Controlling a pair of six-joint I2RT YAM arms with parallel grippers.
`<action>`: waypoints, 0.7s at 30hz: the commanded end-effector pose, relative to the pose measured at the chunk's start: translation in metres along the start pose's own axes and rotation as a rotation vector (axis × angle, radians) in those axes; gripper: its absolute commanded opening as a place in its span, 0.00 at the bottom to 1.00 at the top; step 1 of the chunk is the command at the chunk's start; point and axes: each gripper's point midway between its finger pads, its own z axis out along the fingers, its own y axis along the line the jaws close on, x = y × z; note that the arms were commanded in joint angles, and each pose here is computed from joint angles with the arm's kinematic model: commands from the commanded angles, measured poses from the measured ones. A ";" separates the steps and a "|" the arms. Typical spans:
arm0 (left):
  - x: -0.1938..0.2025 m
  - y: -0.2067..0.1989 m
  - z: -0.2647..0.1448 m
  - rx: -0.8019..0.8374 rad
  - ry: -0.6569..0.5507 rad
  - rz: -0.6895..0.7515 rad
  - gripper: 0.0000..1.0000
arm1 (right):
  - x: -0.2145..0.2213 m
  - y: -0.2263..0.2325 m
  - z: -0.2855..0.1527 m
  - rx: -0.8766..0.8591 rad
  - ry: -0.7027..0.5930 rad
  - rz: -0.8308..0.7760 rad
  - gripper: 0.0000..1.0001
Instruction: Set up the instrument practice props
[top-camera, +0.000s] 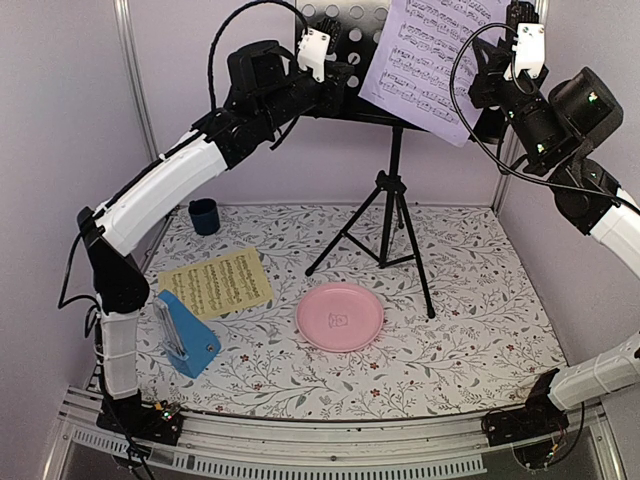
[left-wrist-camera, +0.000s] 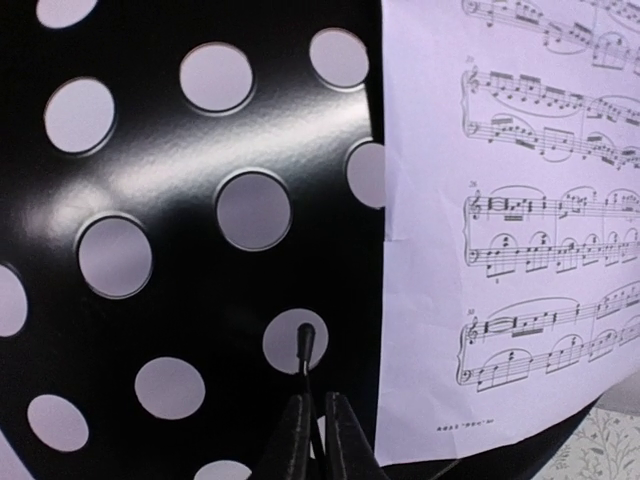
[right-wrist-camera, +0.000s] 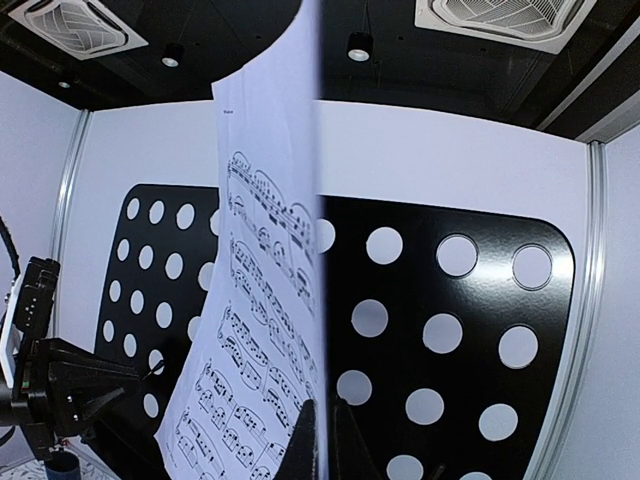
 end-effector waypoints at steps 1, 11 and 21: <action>-0.004 -0.003 -0.002 0.005 0.000 -0.004 0.03 | -0.003 -0.004 0.001 0.010 -0.019 0.007 0.00; -0.036 -0.004 -0.026 0.020 -0.119 0.021 0.00 | -0.002 -0.005 0.003 0.014 -0.021 0.002 0.00; -0.046 -0.016 -0.035 0.081 -0.215 0.062 0.00 | -0.002 0.003 0.011 -0.007 -0.031 -0.017 0.00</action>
